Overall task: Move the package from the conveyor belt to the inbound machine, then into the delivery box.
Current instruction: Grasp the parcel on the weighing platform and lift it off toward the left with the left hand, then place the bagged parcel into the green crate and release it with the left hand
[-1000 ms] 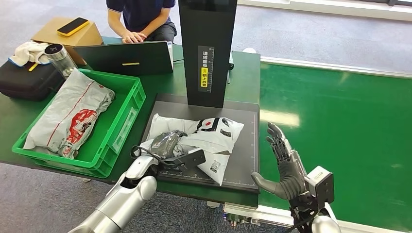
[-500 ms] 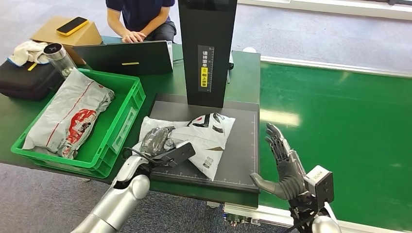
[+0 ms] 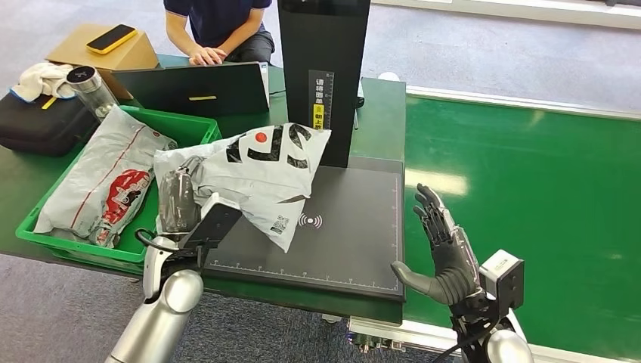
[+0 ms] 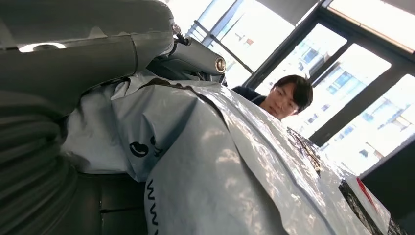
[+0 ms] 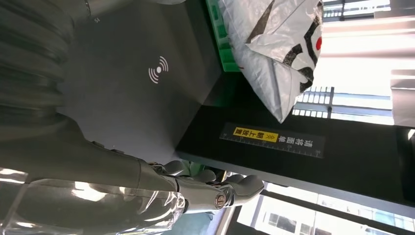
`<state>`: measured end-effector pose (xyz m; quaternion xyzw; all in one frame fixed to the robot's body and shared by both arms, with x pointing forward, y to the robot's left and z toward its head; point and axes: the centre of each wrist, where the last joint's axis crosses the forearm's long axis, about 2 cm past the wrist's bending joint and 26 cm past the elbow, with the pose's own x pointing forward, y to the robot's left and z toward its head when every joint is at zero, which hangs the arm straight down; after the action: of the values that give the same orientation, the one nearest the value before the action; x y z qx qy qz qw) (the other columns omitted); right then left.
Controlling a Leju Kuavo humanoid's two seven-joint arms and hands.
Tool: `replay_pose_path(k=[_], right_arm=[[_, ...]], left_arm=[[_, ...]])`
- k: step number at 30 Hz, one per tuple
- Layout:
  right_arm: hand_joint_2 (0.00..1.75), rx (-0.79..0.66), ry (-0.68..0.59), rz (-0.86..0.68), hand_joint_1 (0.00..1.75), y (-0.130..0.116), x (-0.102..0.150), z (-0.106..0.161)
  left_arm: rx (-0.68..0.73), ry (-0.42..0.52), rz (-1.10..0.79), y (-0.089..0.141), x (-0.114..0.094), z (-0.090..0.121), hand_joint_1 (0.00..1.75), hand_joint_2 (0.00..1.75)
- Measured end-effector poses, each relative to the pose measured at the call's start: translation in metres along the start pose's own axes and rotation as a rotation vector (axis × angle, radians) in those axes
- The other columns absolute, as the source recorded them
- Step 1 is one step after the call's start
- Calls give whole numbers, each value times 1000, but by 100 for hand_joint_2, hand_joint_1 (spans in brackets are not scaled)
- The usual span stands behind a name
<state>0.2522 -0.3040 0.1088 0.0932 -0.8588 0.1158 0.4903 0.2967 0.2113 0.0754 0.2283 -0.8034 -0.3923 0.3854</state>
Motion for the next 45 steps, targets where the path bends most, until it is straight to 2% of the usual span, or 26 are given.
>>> replay_pose_path(k=[3, 6, 12, 21, 27, 28, 31, 32, 35, 36, 41, 45], right_arm=[[175, 1, -2, 0, 0, 1, 0, -1], [175, 3, 1, 1, 0, 1, 0, -2], [175, 6, 10, 23, 0, 3, -2, -4], [175, 15, 20, 24, 0, 4, -5, -5], [175, 17, 15, 31, 0, 5, -8, -10], [175, 20, 14, 32, 0, 6, -8, -11], [175, 31, 16, 34, 0, 7, -11, -13], [175, 34, 19, 35, 0, 7, -12, -13], [175, 37, 26, 34, 0, 8, -14, -12], [175, 38, 28, 34, 0, 8, -15, -12], [175, 44, 36, 32, 0, 10, -17, -11], [175, 48, 39, 31, 0, 11, -17, -10]], left_arm=[[73, -1, -38, 6, 0, -1, 175, 175], [165, 40, -124, 16, -2, -3, 175, 175], [246, 247, -329, 37, -19, -3, 175, 175], [261, 371, -382, 44, -34, 5, 175, 175], [210, 560, -417, 44, -50, 11, 175, 175], [175, 606, -423, 42, -54, 14, 158, 175], [65, 722, -445, 31, -65, 24, 58, 175], [35, 745, -452, 28, -68, 26, 38, 175], [-23, 786, -465, 21, -72, 30, 8, 175], [-35, 795, -468, 20, -73, 30, 0, 175], [-51, 822, -486, 17, -78, 32, 0, 175], [29, 781, -493, 19, -79, 33, 0, 175]])
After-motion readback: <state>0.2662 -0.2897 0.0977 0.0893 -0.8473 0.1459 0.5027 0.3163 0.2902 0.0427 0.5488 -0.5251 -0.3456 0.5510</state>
